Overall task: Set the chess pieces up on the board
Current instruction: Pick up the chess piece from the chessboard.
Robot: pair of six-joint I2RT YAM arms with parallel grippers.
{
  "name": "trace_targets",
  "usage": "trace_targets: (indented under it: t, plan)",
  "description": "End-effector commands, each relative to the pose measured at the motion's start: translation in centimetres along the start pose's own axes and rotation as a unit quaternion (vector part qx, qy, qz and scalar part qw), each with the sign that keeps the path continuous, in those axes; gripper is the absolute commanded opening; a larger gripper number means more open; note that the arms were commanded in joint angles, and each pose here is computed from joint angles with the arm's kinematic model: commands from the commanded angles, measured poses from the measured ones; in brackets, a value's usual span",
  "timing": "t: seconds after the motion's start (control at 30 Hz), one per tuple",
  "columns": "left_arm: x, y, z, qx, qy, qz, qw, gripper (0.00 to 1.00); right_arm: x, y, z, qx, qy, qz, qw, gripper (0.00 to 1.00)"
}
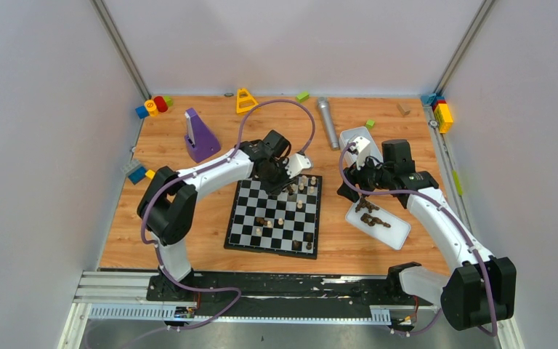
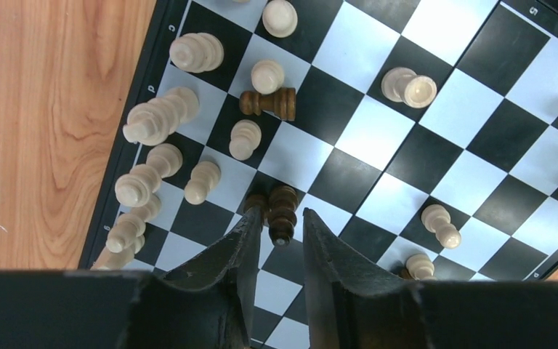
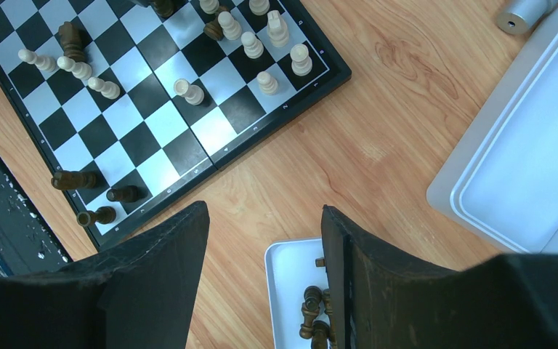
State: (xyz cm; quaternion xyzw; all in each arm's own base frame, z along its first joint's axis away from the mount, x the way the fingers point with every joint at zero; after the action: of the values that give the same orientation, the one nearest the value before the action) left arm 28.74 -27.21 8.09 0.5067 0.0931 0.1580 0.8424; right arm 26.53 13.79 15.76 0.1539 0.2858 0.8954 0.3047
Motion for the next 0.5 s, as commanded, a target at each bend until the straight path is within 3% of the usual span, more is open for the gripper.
trace_targets:
  t: [0.0,0.47]
  plan:
    - [0.47,-0.05,1.69,-0.016,-0.011,0.003,1.0,0.34,-0.12,0.02,0.08,-0.006,0.011,0.0,1.0,0.59]
    - [-0.01,-0.27,0.77,0.001,-0.007,-0.009,1.0,0.31,-0.13,-0.04,-0.07,-0.003,0.008,0.002,1.0,0.59]
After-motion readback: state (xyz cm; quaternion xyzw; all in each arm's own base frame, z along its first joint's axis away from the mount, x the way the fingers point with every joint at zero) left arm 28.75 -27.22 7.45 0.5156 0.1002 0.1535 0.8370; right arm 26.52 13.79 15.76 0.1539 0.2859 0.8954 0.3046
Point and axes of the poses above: each gripper's point midway between its finger pads, its own y axis back along the fingers, its own x axis along the line the jaws close on, z = x × y, the point moved 1 cm from there along y, back along the fingers, and after that the axes turned 2 degrees about y, right-handed, at the moved point
